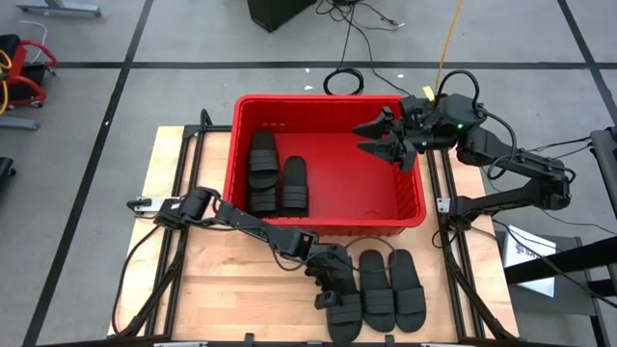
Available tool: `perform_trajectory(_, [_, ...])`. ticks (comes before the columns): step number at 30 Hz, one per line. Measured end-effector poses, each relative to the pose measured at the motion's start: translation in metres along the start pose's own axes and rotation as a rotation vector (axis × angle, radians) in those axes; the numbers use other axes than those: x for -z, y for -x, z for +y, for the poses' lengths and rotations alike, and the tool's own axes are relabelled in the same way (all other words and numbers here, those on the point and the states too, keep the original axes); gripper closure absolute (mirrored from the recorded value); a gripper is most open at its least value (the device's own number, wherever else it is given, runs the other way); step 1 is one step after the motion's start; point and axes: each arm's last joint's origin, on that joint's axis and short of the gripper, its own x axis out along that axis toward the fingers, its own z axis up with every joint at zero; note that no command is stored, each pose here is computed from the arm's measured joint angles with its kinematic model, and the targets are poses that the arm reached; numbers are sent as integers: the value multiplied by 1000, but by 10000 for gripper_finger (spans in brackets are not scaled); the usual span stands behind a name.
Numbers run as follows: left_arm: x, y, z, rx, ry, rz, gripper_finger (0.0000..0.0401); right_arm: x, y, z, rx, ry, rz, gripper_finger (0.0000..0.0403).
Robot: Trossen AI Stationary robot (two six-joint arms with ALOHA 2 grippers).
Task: Pick and place slides into bin
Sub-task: Put the black slide into the red bin
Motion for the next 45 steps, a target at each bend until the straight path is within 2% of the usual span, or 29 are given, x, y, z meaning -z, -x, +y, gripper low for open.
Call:
perform_trajectory(14, [8, -11, -3, 28, 5, 26, 213, 3, 1, -2, 20, -9, 32, 138])
perform_trajectory(21, [14, -19, -1, 51, 15, 49, 268, 3, 1, -2, 22, 8, 27, 138])
perform_trajectory(32, [4, -12, 9, 69, -27, 6, 391, 3, 1, -2, 23, -3, 26, 138])
perform_trajectory(39, [-1, -9, 12, 101, -29, 0, 383, 3, 1, -2, 24, -8, 26, 138])
perform_trajectory(45, [-3, -5, 17, 142, -9, 16, 394, 3, 1, -2, 24, -16, 26, 138])
